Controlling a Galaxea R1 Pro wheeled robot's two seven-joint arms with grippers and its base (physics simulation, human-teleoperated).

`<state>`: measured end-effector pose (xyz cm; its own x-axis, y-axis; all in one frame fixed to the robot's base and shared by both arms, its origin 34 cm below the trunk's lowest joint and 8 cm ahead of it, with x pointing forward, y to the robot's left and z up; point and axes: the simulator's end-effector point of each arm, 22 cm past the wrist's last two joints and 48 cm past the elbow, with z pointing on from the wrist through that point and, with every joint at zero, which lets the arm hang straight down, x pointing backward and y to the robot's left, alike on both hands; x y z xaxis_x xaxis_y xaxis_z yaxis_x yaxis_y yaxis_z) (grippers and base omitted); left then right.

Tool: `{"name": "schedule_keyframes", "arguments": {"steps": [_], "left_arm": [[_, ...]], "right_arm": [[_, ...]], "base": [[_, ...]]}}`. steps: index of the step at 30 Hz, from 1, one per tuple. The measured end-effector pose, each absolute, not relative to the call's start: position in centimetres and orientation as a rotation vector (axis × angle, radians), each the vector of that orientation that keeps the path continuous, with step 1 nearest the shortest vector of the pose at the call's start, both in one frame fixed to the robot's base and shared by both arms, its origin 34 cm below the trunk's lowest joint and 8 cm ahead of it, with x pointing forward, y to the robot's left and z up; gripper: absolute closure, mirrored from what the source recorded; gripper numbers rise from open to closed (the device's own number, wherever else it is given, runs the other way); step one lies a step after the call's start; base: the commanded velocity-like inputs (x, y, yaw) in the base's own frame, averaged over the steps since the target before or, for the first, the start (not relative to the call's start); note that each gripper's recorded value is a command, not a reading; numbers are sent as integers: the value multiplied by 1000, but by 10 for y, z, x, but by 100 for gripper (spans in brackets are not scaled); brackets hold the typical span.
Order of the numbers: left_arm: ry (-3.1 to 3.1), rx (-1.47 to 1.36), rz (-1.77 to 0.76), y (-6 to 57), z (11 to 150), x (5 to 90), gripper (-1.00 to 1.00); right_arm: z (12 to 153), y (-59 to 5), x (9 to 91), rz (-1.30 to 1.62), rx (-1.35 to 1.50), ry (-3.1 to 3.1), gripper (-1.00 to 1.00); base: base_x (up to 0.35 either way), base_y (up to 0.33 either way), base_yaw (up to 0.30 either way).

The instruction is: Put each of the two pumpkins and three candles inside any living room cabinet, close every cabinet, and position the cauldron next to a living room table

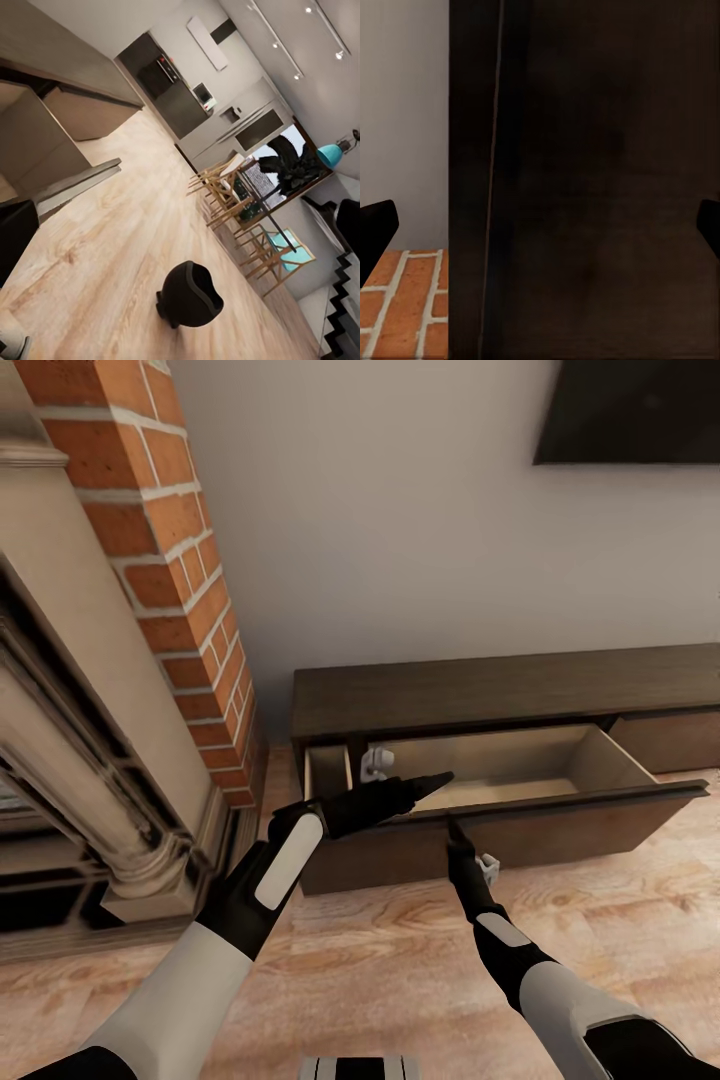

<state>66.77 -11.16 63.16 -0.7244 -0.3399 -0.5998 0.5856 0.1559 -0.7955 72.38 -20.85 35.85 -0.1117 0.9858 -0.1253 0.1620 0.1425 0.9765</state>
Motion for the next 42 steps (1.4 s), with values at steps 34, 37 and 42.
{"name": "schedule_keyframes", "arguments": {"steps": [34,37,42], "left_arm": [[1727,237,-1658,-112,632,668,-100],[1726,237,-1658,-112,632,668,-100],[1727,236,-1658,-112,632,668,-100]], "right_arm": [[352,-190,721,1078,1127,1549,-100],[353,-191,721,1064,1120,1546,-100],[353,-192,721,1063,1119,1546,-100]], "base": [[-10,0,0],[0,0,0],[0,0,0]]}}
